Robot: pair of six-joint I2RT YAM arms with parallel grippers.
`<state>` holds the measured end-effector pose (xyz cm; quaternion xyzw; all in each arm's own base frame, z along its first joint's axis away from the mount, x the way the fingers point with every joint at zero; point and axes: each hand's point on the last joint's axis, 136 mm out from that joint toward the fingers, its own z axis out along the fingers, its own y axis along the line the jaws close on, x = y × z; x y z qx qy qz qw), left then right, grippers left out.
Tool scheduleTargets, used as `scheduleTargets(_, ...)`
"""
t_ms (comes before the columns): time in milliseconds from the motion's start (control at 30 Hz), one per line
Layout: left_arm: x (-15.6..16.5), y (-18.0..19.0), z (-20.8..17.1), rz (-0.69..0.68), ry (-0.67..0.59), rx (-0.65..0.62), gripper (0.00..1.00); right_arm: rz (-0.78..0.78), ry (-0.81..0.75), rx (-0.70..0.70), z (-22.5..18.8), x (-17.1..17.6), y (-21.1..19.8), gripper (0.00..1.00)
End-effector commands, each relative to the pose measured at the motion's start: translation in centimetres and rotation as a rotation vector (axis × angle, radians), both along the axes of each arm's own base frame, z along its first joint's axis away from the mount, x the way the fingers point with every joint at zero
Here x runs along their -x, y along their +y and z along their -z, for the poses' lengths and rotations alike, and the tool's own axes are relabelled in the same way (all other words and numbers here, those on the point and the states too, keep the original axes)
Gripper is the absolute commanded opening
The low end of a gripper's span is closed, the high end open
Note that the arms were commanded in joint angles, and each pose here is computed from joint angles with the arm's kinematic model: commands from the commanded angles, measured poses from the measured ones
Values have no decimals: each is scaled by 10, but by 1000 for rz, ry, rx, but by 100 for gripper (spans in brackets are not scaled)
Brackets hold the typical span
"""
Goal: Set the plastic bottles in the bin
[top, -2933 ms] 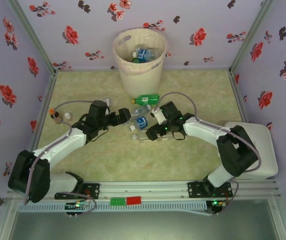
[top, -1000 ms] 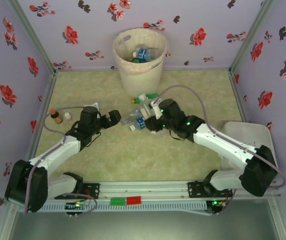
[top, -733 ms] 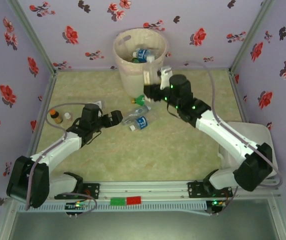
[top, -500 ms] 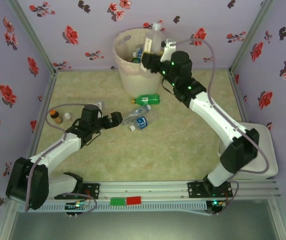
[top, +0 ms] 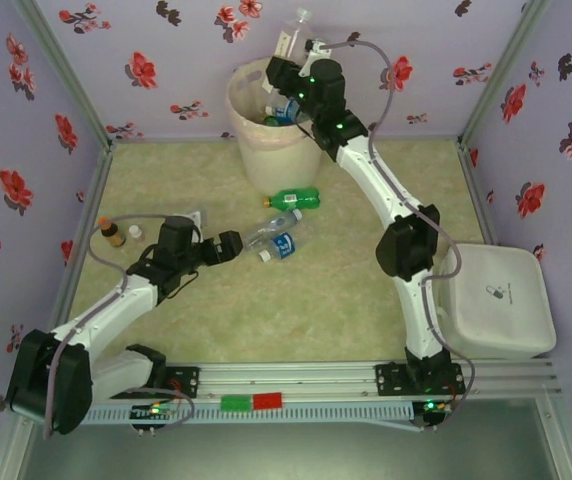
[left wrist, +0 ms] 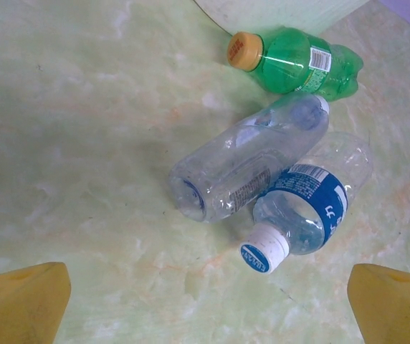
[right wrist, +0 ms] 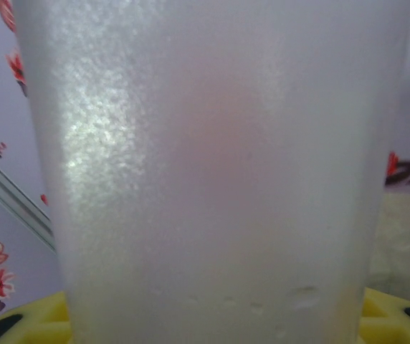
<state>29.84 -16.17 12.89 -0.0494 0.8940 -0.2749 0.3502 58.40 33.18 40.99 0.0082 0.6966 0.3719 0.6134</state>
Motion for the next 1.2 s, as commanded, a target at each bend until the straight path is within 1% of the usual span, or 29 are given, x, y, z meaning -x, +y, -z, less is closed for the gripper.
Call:
scheduleTargets(0, 7, 3, 3, 1, 17, 7, 100, -30, 42, -51, 2, -1, 7, 37)
scheduleTargets(67, 7, 3, 2, 5, 17, 5, 100, -31, 55, -53, 9, -3, 9, 41)
scheduleTargets(133, 7, 3, 1, 6, 17, 2, 100, -34, 58, -52, 12, -4, 11, 47)
scheduleTargets(167, 7, 3, 1, 6, 16, 2, 100, -34, 55, -52, 12, -4, 11, 52)
scheduleTargets(333, 6, 2, -2, 3, 15, 7, 100, -3, 32, -38, 0, -2, 3, 94)
scheduleTargets(367, 6, 1, -2, 8, 15, 10, 100, 5, 25, -32, -4, 0, 1, 99)
scheduleTargets(533, 6, -6, -10, 48, 11, 18, 100, 43, -3, 6, -26, 11, -14, 100)
scheduleTargets(633, 6, -11, -17, 83, -5, 11, 100, 59, -27, 27, -41, 25, -25, 100)
scheduleTargets(767, 5, -20, -23, 121, -33, 4, 100, 69, -70, 55, -59, 56, -43, 100)
scheduleTargets(833, 4, -27, -25, 138, -41, 6, 100, 74, -72, 93, -59, 73, -54, 100)
scheduleTargets(933, 2, -41, -26, 178, -38, -6, 100, 99, -46, 167, -45, 100, -75, 100)
scheduleTargets(1000, -1, -53, -28, 216, -35, -25, 99, 120, -5, 221, -27, 117, -89, 100)
scheduleTargets(1167, -6, -86, -23, 325, -10, -111, 100, 157, 139, 323, 40, 160, -124, 100)
